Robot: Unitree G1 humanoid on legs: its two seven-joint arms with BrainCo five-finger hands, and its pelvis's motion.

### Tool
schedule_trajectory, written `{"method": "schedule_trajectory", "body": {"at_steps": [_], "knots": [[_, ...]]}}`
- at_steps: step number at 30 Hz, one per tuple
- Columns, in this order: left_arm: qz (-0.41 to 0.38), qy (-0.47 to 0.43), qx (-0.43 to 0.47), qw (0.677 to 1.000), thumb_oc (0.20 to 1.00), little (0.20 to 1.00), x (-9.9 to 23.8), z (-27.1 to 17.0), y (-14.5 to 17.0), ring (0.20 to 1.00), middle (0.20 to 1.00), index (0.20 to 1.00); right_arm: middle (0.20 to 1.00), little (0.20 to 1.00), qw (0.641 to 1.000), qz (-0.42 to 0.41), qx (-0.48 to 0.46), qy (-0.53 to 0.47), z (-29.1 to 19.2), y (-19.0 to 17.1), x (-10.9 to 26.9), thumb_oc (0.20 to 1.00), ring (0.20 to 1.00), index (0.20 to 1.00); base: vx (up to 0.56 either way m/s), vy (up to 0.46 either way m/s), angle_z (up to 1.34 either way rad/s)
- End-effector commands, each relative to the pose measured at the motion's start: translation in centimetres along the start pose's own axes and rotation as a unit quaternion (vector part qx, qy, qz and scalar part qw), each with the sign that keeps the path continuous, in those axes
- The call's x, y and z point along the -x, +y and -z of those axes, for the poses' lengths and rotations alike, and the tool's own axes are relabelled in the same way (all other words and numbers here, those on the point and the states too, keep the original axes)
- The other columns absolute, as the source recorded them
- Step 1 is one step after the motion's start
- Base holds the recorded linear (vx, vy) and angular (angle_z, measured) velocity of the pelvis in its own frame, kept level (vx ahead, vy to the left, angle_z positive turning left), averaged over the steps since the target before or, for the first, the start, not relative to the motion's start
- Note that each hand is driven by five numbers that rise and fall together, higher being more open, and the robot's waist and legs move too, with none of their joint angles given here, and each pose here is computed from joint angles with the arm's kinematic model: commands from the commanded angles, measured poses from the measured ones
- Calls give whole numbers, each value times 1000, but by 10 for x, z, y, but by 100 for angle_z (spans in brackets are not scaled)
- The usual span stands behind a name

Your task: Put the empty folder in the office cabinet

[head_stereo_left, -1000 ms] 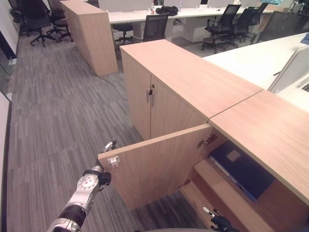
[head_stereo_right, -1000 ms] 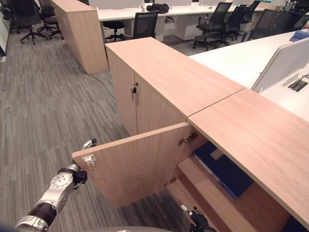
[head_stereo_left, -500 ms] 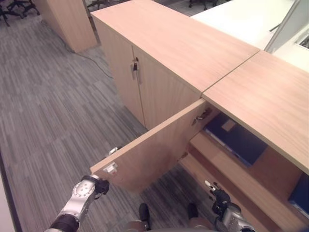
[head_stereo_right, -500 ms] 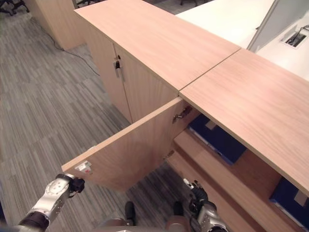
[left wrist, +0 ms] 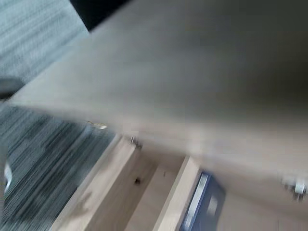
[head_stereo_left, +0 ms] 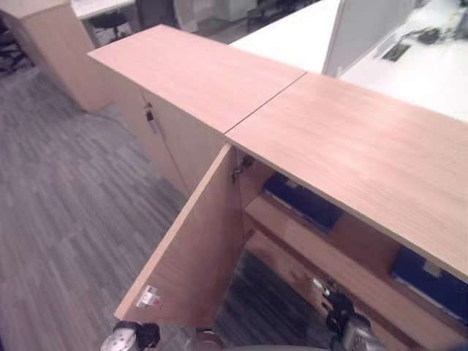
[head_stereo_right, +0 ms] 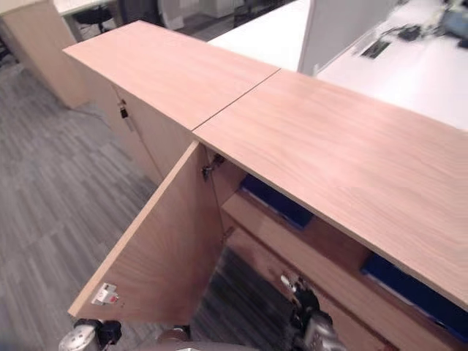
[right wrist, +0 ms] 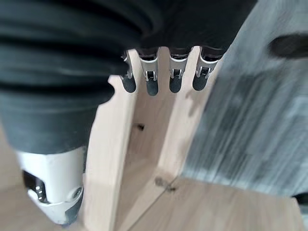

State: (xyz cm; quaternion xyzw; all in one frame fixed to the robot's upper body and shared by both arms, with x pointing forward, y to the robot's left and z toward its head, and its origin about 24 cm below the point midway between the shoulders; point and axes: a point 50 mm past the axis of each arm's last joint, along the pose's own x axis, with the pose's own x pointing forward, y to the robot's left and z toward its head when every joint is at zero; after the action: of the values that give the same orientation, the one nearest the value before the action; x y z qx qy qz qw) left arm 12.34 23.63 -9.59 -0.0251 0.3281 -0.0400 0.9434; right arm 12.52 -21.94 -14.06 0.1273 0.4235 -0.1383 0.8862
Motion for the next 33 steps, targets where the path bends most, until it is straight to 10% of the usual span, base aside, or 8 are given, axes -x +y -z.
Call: {"method": "schedule_trajectory", "body": {"at_steps": [1,33], "knots": [[56,-132,-11,990,1000,1000,-38,-71,-37,1000,1000,1000,1000,1000,998,-27,-7,-58,-36,21,-11,1000,1000,1000,-137,-182,-27],[-28,-156,-45,986,1000,1000,-64,-103,-23,1000,1000,1000,1000,1000,996,-71,52,-3,-5,41,-7,1000,1000,1000,-14,0,-66]]}}
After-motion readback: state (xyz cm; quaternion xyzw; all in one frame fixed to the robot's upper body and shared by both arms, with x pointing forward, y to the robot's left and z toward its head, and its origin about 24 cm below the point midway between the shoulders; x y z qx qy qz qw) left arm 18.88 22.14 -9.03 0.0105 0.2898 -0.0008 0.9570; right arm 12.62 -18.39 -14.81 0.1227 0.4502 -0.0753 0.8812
